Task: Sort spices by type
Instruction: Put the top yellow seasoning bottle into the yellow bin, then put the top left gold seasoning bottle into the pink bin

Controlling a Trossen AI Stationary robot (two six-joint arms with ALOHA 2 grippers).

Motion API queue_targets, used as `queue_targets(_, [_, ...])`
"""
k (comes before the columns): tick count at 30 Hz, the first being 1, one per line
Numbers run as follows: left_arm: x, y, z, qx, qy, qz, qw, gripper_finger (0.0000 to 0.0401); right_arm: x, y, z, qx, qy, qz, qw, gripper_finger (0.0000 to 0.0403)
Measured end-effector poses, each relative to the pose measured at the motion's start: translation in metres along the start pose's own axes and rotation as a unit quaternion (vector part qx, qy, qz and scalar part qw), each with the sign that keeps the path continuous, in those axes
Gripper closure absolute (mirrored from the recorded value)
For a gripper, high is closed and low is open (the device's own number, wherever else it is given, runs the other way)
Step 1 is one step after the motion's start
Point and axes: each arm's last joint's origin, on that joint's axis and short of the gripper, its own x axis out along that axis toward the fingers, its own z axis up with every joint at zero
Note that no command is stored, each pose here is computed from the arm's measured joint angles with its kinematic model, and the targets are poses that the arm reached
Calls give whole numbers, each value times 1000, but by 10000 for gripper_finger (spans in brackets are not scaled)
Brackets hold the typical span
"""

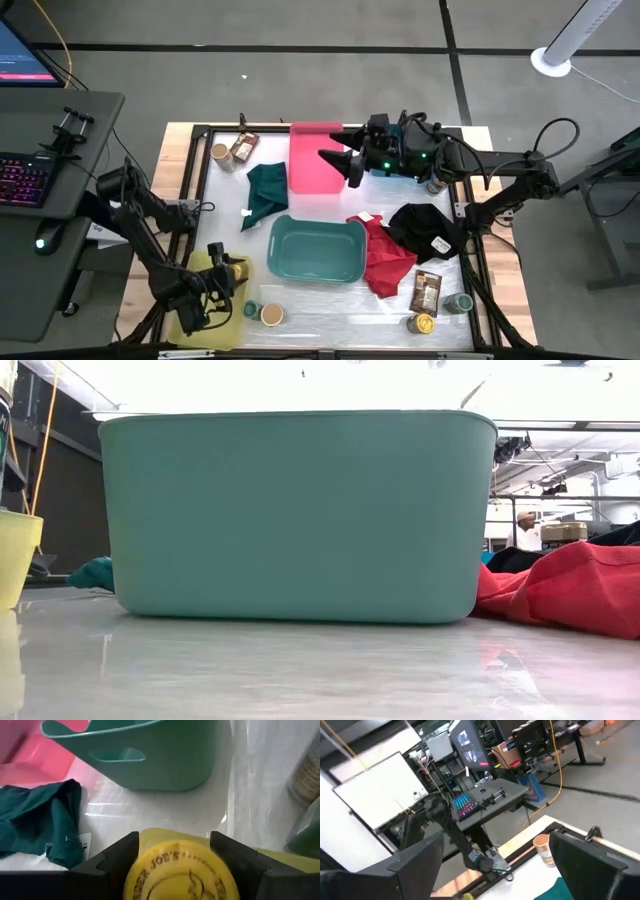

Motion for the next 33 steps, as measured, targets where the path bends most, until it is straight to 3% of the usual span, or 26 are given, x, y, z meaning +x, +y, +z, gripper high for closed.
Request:
queue_targets(11, [-10,10,3,-15,-1,-16,1000,168,0,0,1,27,-7,-7,1000,48])
queue_targets(26, [-41,66,38,-40,-50,-76,995,167,0,-1,1,17,-4,-4,1000,48])
queue_targets(29, [-42,86,50,-84,-81,-55,992,166,0,-1,1,17,-4,-3,1000,48])
queue_targets(33, [-39,125,76,-200,-109,-20,973,166,0,-1,0,11,-2,-4,1000,48])
